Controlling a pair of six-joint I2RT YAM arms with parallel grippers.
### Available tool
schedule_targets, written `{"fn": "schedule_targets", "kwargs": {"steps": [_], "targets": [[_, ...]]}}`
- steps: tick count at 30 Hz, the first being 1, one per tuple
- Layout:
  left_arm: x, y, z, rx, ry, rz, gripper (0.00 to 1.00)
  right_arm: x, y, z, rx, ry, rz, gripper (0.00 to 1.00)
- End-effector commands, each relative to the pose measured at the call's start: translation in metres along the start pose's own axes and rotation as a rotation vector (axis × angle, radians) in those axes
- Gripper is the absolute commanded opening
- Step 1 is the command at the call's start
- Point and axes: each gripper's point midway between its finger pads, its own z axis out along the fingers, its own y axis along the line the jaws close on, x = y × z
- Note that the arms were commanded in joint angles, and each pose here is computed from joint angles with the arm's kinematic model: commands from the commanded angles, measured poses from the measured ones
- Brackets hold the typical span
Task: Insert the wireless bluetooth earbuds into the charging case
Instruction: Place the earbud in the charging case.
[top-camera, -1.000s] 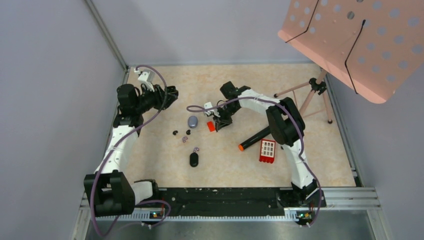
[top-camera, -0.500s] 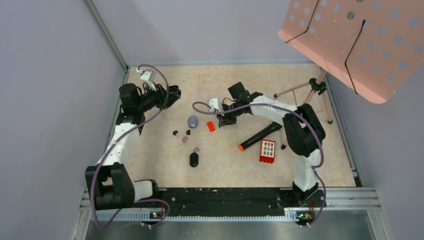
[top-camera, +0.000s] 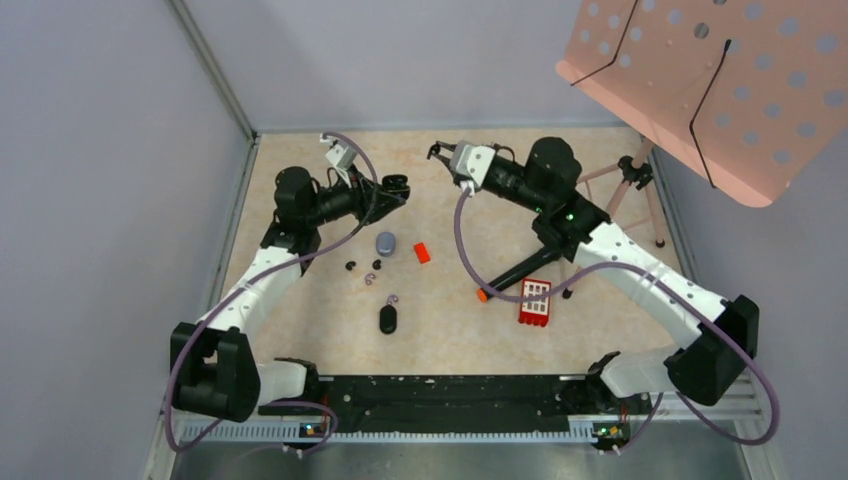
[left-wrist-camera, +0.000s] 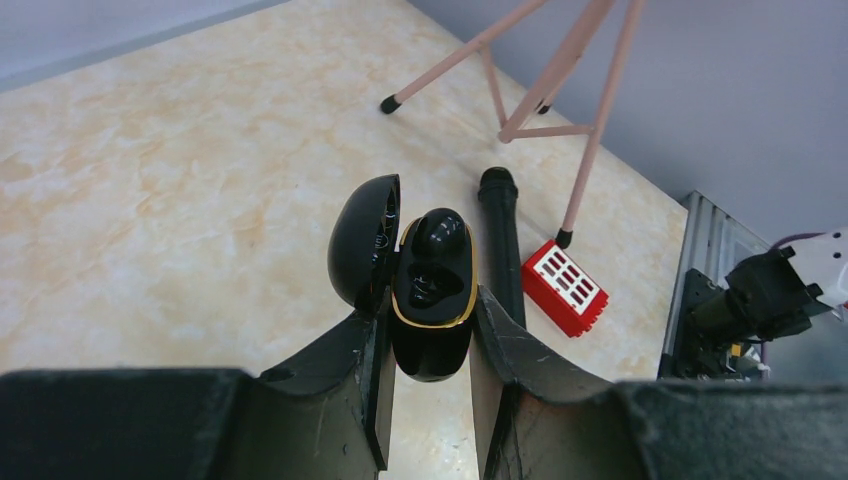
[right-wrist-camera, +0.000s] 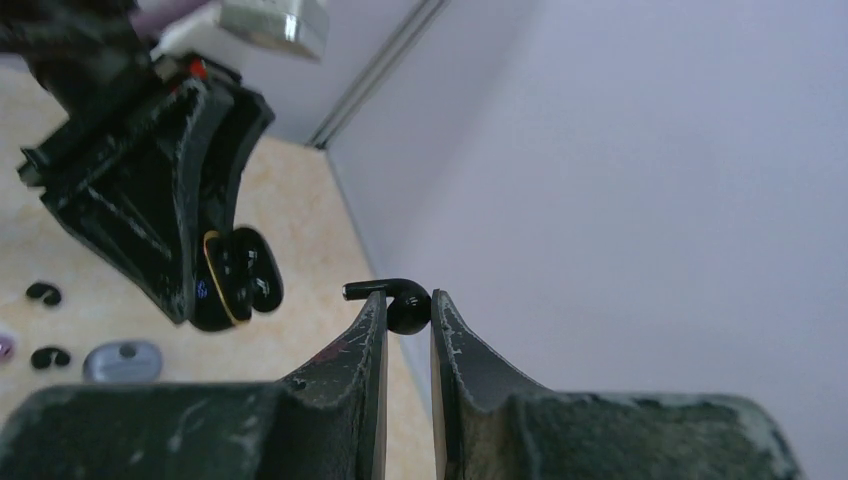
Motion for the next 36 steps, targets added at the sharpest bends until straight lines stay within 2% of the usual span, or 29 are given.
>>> {"fn": "schedule_targets", "kwargs": {"steps": [1, 12, 19, 36], "targets": [[-0.03, -0.038, 0.004, 0.151, -0.081, 0.105, 0.0, -0.045, -0.004, -0.003, 0.107, -0.12, -0.145, 0.0], [-0.032, -0.074, 0.0, 0.274, -0.074, 0.257, 0.0, -0.055, 0.028, 0.007, 0.077, -0.148, -0.336, 0.0], [-0.033, -0.086, -0.001, 0.285, -0.08, 0.305, 0.0, -0.051, 0.04, 0.013, 0.021, -0.145, -0.357, 0.0], [-0.056, -0.097, -0.003, 0.278, -0.124, 0.294, 0.0, -0.055, 0.061, 0.013, -0.056, -0.203, -0.466, 0.0]]}}
